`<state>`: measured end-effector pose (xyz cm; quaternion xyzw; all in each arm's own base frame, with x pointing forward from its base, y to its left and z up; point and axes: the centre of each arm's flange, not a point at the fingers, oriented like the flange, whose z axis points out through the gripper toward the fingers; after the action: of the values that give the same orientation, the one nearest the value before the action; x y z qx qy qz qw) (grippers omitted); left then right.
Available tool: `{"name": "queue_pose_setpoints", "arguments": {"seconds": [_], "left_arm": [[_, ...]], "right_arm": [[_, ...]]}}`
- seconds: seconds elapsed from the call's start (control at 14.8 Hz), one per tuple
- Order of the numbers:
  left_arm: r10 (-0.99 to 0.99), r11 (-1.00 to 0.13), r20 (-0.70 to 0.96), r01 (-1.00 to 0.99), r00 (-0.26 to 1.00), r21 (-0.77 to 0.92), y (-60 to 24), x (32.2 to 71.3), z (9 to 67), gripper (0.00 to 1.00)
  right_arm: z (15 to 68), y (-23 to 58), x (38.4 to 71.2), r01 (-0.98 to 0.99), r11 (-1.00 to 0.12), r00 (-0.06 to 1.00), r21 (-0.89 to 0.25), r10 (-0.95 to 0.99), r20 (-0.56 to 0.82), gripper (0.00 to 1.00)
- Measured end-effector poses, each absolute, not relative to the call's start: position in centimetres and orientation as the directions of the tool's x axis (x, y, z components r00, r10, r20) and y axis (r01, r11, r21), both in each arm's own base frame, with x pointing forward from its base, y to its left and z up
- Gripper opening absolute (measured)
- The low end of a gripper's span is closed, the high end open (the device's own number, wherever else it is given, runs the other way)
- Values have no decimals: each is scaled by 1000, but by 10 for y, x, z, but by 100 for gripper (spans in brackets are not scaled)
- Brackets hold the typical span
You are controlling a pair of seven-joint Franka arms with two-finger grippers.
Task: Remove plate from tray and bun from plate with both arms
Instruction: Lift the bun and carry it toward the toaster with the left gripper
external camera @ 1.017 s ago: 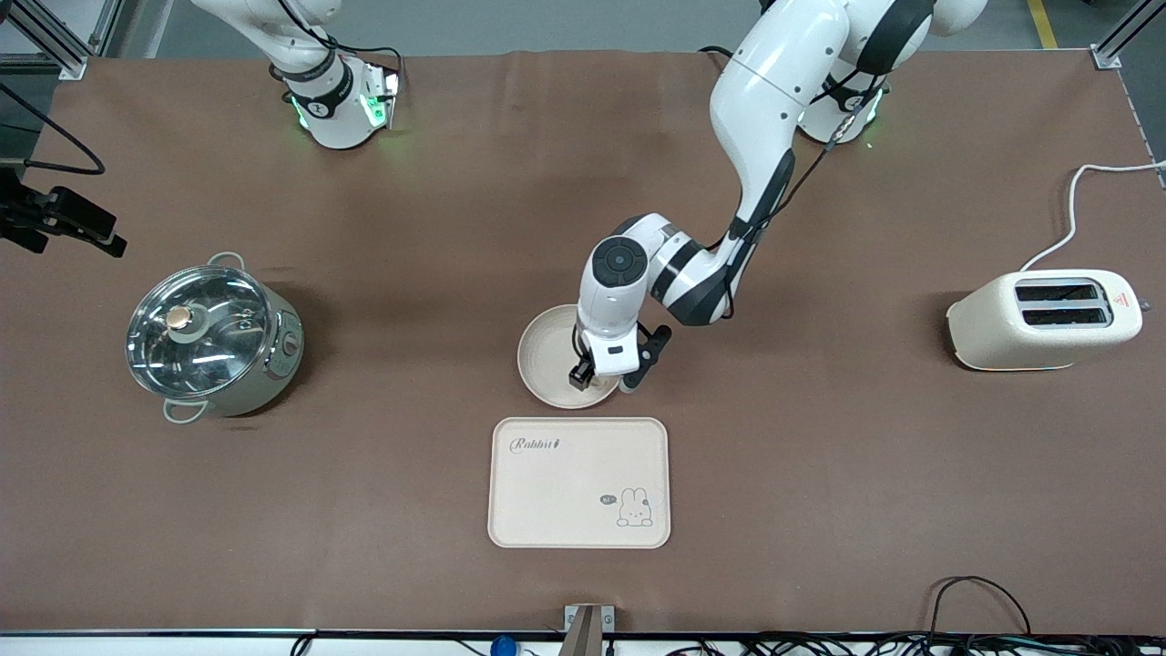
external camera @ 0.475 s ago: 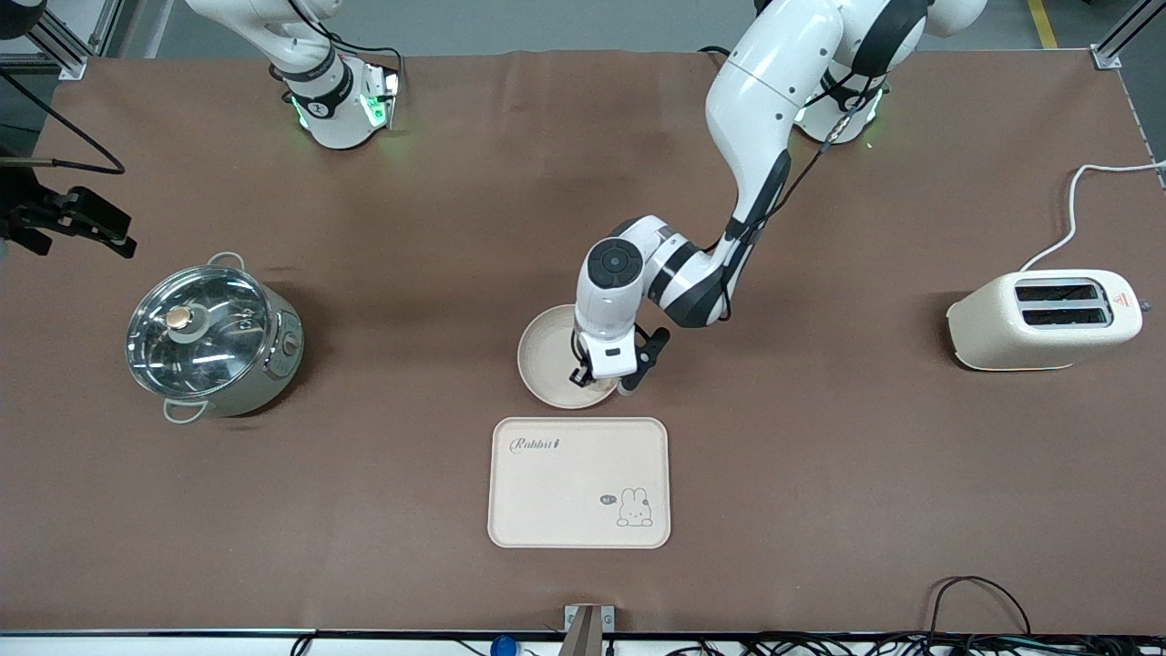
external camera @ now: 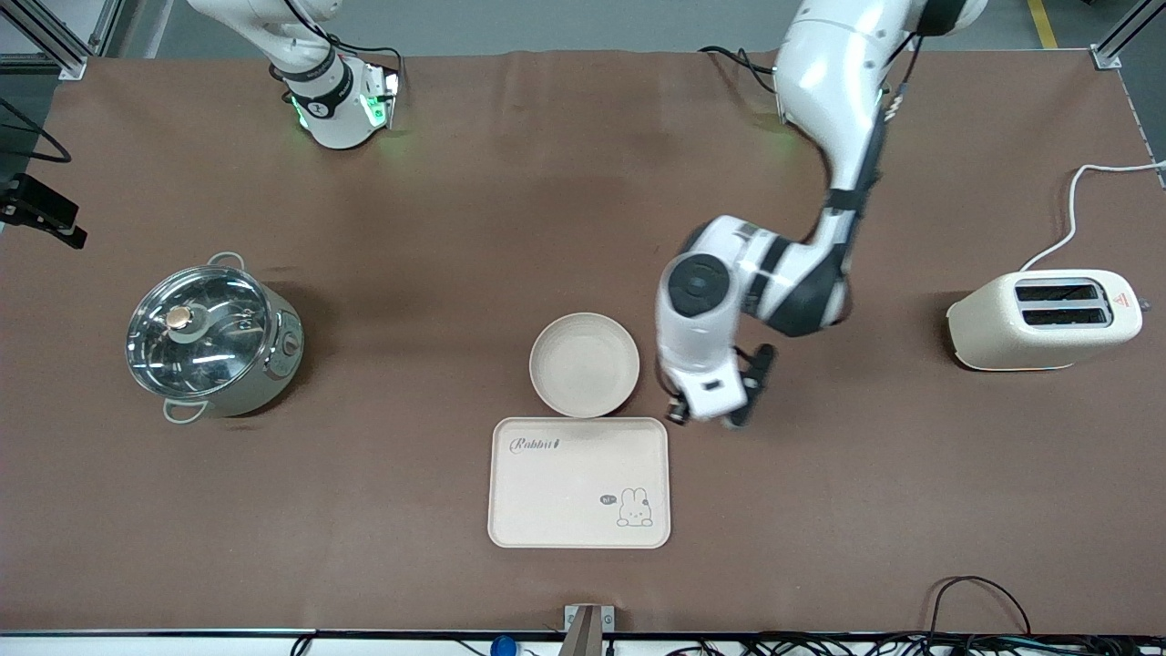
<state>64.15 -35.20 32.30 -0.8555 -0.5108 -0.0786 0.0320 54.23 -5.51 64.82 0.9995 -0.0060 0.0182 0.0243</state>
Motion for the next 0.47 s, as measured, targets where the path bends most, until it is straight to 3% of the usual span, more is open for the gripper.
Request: {"name": "queue_pose_setpoints", "arguments": {"seconds": [0.47], "left_arm": [[867, -458, 110, 863, 487, -214, -182, 655, 268, 12]], "right_arm": [[647, -42, 544, -41, -998, 998, 40, -39, 38, 100]]}}
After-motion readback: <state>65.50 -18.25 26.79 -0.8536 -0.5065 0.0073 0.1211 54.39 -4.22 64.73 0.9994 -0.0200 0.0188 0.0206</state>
